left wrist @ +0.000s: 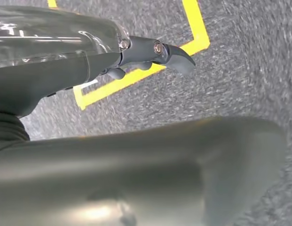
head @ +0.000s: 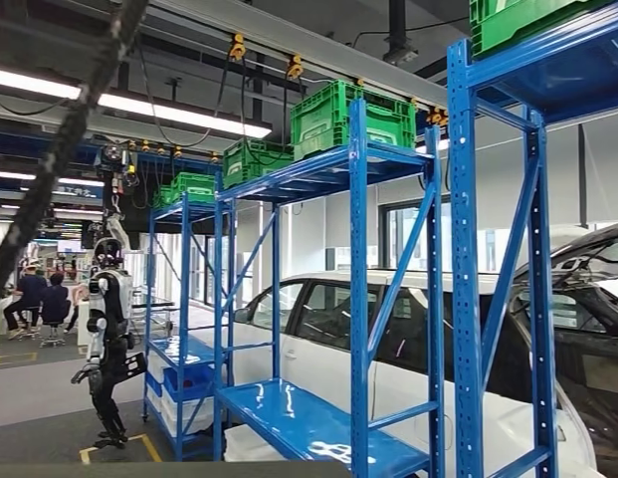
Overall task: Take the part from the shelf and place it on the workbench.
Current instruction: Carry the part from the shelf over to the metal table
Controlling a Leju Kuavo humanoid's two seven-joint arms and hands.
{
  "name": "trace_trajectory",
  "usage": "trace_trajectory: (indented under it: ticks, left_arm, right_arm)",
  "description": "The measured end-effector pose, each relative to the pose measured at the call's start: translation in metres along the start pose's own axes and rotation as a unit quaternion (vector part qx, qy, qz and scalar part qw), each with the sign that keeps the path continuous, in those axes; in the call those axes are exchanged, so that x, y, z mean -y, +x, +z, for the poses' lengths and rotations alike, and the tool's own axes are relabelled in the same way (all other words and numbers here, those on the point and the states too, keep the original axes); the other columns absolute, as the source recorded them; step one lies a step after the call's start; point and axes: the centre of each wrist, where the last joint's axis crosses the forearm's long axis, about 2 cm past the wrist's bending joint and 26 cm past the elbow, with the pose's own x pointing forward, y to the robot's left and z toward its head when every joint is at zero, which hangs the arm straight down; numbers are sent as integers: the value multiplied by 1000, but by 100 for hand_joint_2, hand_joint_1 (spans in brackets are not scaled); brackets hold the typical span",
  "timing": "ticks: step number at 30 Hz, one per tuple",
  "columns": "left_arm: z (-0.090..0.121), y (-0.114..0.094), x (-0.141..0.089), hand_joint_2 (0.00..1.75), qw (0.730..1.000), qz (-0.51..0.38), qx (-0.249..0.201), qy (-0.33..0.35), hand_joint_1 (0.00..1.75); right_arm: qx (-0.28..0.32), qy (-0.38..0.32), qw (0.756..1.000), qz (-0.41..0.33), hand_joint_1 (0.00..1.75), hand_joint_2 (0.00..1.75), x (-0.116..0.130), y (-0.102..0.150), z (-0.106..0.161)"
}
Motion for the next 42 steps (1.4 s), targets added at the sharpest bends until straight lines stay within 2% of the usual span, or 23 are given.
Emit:
trace_trajectory:
  ticks: [30,42]
  left_arm:
    - [4,-9,-1,175,1000,0,-6,-1,0]
    - [1,-2,-5,175,1000,0,3,2,0]
  right_arm:
    - [15,1,1000,-10,175,175,-8,3,0]
    - [15,-1,1000,-13,175,175,-11,2,2]
